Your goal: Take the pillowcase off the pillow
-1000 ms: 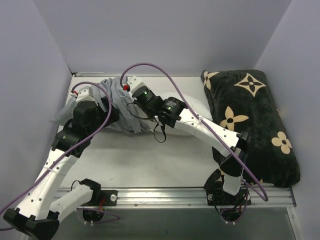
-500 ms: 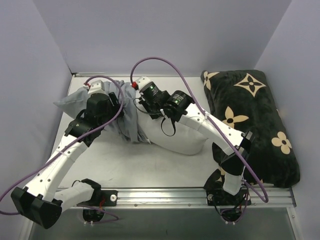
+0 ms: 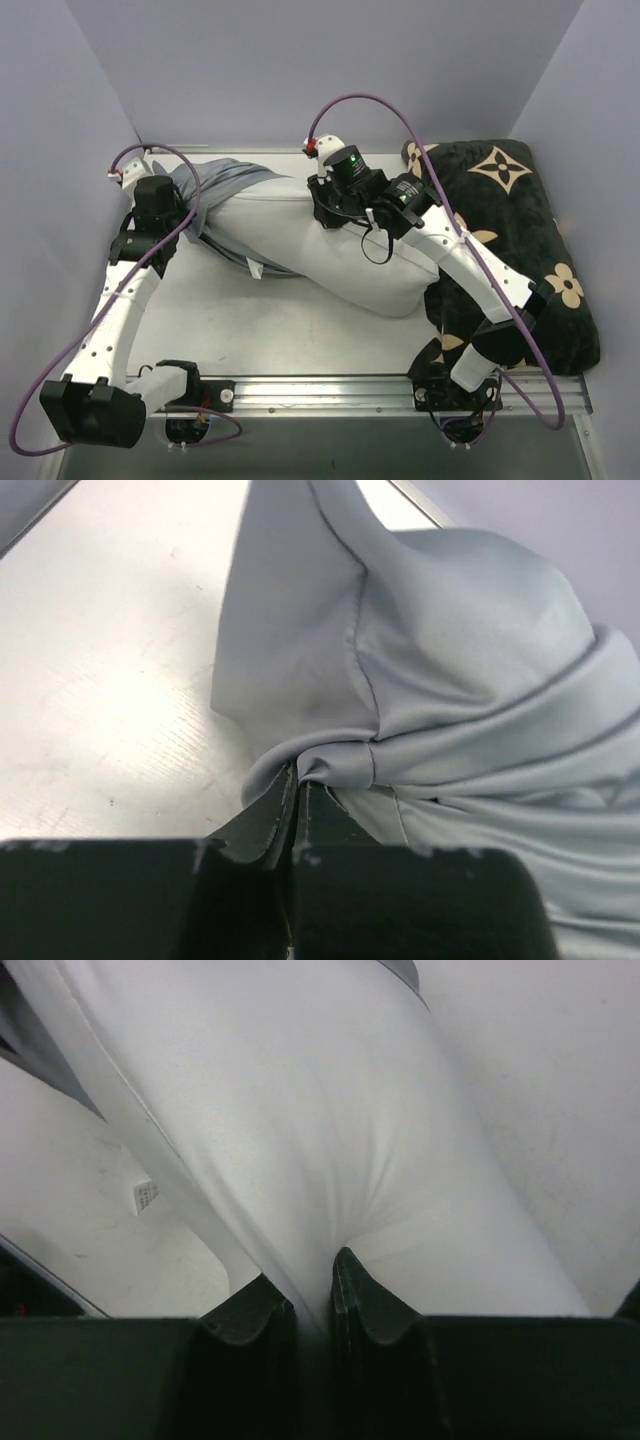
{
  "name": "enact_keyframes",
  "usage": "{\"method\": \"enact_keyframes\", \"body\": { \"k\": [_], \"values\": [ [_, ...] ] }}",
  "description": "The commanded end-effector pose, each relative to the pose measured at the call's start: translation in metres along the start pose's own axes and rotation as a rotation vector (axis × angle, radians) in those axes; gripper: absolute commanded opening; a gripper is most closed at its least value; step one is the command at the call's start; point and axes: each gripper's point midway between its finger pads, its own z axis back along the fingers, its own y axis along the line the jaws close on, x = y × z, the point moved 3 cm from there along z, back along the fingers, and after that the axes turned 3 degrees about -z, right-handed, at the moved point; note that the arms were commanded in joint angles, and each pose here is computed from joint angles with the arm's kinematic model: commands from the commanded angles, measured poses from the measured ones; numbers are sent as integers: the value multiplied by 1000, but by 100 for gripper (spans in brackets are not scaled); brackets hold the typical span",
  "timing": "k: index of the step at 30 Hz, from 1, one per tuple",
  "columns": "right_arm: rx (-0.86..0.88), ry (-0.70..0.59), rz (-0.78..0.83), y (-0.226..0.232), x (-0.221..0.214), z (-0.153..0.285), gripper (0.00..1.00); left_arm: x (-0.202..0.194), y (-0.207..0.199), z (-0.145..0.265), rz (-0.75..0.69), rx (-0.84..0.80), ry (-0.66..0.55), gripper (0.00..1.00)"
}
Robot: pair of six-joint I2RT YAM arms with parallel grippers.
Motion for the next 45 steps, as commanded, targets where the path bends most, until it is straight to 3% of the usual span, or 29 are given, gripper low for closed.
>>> {"method": "enact_keyframes", "body": {
  "k": [1,10,24,34,45],
  "values": [
    [15,-238,-103,-17,45,81,0,20,48,-25,50,239,-81,0],
    [89,-313,-133,-17,43,134,0,13,67,-79,104,363,-31,0],
    [141,-318,-151,-15,27,155,0,3,70,-131,103,397,53,0],
    [114,-347,-162,-15,35,157,0,-7,60,-133,134,353,103,0],
    [-67,-505,-213,-30,100,142,0,-52,58,-114,171,302,185,0]
  ]
}}
